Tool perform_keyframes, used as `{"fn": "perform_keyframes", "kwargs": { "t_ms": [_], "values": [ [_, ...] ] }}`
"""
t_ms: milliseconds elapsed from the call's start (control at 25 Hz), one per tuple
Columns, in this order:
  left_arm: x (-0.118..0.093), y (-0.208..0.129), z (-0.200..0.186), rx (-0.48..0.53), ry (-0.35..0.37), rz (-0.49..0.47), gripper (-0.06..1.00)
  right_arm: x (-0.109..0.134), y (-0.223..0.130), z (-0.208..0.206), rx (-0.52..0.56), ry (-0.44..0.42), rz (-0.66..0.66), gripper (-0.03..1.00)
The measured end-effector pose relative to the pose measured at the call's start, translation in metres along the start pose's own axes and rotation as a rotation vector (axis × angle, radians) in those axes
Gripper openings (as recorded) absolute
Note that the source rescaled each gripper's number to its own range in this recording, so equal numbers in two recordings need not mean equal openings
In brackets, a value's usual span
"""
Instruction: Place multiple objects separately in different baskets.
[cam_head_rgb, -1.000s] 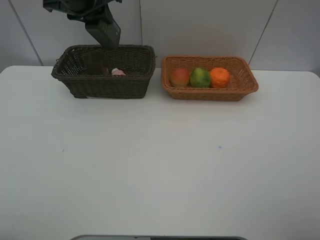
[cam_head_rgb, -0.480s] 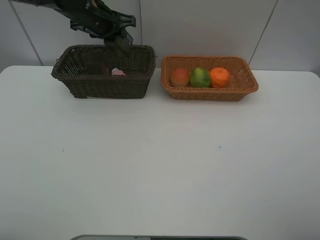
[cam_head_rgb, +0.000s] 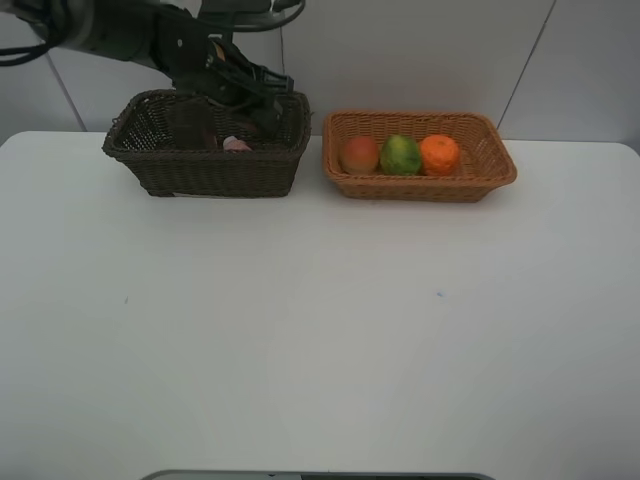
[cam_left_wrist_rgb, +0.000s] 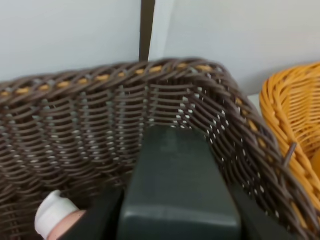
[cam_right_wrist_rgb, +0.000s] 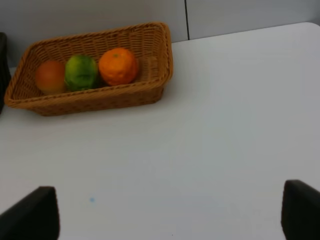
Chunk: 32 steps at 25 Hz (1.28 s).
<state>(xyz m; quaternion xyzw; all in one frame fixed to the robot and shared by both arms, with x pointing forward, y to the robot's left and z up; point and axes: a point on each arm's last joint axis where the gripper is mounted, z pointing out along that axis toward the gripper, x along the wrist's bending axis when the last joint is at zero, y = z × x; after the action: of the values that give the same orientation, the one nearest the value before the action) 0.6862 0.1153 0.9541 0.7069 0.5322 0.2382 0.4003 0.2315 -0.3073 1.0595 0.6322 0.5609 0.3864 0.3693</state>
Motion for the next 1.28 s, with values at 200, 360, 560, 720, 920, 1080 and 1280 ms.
{"fn": "perform_keyframes", "kwargs": {
  "t_ms": [200,360,560,720,920,1080,1280],
  "values": [
    [0.001,-0.009,0.007,0.025,0.003,0.002,0.5,0.0,0.0,0.0,0.0,0.0,0.0,0.96],
    [0.001,-0.01,0.008,0.026,0.003,0.002,0.54,0.0,0.0,0.0,0.0,0.0,0.0,0.96],
    [-0.004,-0.007,0.006,0.004,-0.009,-0.009,0.91,0.0,0.0,0.0,0.0,0.0,0.0,0.96],
    [-0.006,-0.006,0.005,0.006,-0.011,-0.016,0.95,0.0,0.0,0.0,0.0,0.0,0.0,0.96],
    [-0.007,0.011,-0.012,-0.019,-0.012,-0.018,0.96,0.0,0.0,0.0,0.0,0.001,0.0,0.96],
    [-0.009,0.031,-0.038,-0.036,-0.008,-0.018,0.96,0.0,0.0,0.0,0.0,0.001,0.001,0.96],
    [-0.008,0.05,-0.079,0.033,0.025,-0.002,0.96,0.0,0.0,0.0,-0.001,0.0,0.0,0.96]
  ]
}}
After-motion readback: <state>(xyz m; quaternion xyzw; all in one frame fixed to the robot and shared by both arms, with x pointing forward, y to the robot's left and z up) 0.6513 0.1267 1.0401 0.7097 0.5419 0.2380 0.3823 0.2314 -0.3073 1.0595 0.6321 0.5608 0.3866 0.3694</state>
